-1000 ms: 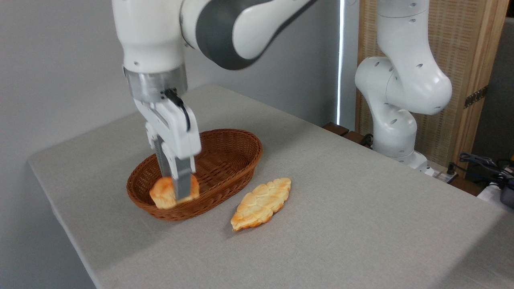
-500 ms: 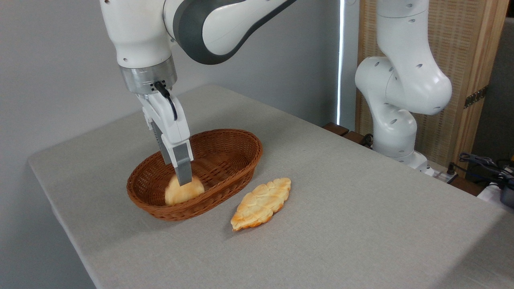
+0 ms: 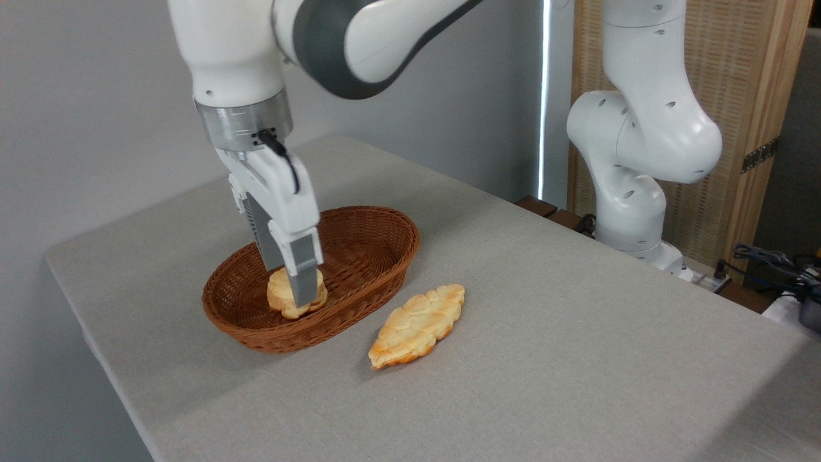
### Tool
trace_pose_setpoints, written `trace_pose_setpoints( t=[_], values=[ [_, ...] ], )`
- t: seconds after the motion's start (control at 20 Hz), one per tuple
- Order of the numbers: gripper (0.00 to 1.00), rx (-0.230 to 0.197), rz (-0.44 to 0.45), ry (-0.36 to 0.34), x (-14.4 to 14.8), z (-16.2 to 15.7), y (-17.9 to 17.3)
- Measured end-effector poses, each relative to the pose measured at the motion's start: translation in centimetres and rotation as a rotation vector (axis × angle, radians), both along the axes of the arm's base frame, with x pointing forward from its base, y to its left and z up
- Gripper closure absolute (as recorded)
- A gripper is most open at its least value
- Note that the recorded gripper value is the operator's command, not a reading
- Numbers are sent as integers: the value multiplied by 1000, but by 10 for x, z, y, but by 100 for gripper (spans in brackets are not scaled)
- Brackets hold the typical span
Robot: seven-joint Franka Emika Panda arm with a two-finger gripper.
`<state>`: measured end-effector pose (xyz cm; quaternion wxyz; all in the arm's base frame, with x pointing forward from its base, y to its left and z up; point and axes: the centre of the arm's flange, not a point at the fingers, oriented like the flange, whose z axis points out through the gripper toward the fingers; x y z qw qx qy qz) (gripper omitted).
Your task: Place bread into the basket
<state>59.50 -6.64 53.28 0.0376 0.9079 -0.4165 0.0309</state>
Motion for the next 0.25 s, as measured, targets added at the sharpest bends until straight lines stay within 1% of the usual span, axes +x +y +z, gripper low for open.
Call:
trace_pose_setpoints(
  t=[0.15, 0.25],
  values=[
    [0, 6, 77, -32, -3, 19, 47],
    [0, 7, 103, -34, -5, 22, 63]
  ],
)
